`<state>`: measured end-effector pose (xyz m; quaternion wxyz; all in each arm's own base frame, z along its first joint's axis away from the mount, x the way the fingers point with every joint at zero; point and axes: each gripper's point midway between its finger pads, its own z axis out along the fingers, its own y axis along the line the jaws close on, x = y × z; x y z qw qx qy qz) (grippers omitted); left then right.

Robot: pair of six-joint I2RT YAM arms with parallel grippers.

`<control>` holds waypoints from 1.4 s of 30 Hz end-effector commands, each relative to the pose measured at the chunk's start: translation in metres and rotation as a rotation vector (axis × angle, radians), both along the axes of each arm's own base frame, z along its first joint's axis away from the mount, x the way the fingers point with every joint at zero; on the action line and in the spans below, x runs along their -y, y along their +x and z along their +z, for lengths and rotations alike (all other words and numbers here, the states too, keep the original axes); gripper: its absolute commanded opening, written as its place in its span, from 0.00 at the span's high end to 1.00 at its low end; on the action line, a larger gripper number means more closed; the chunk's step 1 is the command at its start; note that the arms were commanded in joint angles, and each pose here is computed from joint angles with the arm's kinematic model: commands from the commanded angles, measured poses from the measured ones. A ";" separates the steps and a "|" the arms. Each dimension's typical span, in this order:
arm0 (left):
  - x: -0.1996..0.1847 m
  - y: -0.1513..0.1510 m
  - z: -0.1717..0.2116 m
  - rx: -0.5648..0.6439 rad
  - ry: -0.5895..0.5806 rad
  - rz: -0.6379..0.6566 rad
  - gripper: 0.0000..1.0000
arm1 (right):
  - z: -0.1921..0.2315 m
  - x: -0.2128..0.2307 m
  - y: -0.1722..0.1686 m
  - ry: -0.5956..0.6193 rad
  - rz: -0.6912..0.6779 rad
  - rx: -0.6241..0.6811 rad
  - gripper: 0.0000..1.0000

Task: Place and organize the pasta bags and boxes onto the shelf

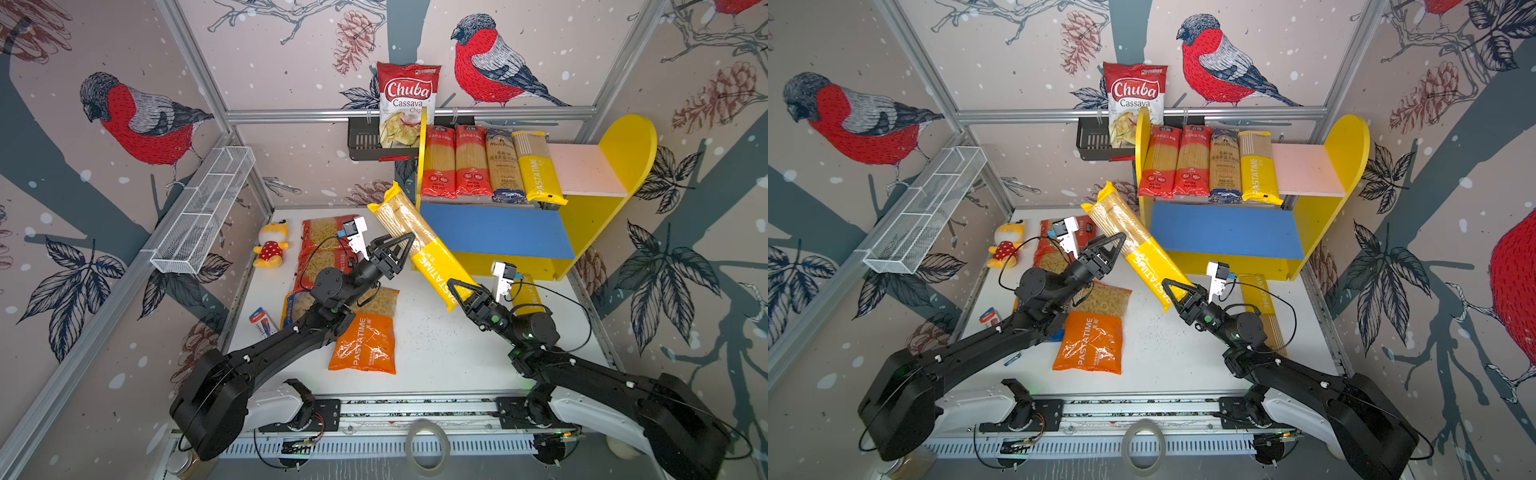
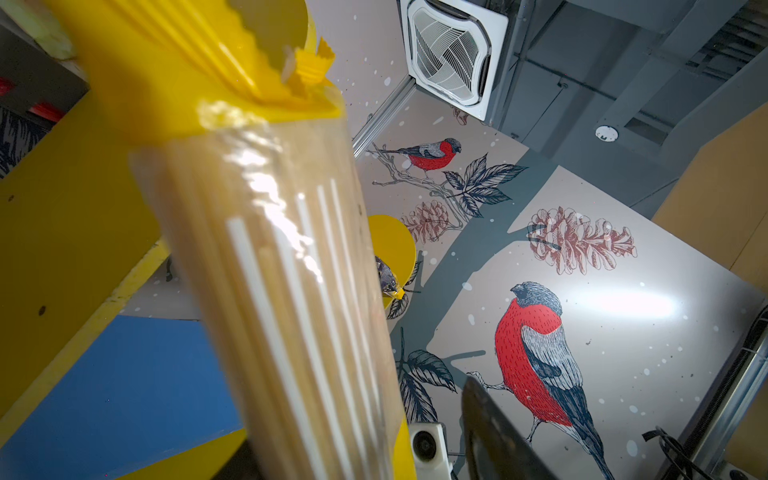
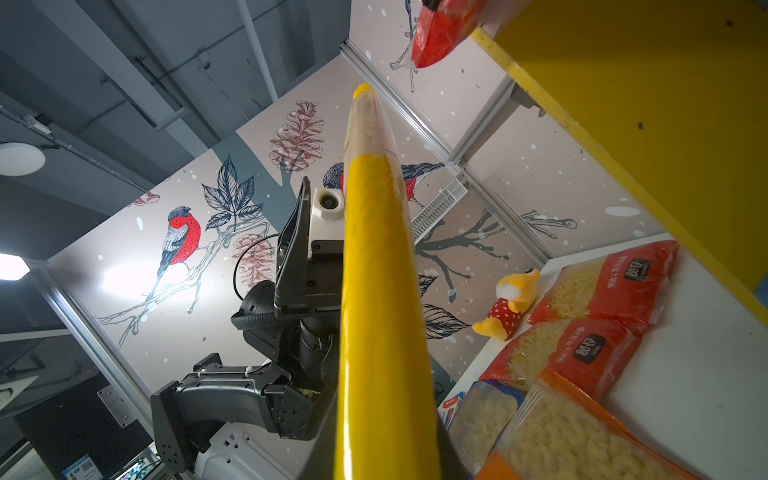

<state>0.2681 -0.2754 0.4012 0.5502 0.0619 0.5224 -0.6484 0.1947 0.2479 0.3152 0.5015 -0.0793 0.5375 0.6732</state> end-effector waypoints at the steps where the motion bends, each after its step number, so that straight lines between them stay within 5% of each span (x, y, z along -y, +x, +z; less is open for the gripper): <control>1: -0.004 -0.015 0.013 0.082 -0.015 -0.018 0.38 | 0.044 0.015 -0.004 0.122 -0.027 0.089 0.86; 15: 0.011 -0.024 -0.062 -0.037 0.088 0.003 0.36 | 0.163 0.057 0.011 0.141 -0.257 0.302 0.96; 22: 0.050 -0.044 -0.099 -0.033 0.254 -0.005 0.36 | 0.207 0.127 0.065 0.093 -0.575 0.107 1.00; 28: 0.063 -0.048 -0.121 -0.077 0.284 -0.036 0.36 | 0.218 0.197 0.109 -0.093 -0.845 -0.107 1.00; 36: 0.072 -0.050 -0.132 -0.093 0.305 -0.065 0.36 | 0.209 0.278 0.157 -0.017 -0.777 -0.318 1.00; 42: 0.076 -0.050 -0.133 -0.092 0.309 -0.078 0.36 | 0.192 0.285 0.182 -0.012 -0.711 -0.373 1.00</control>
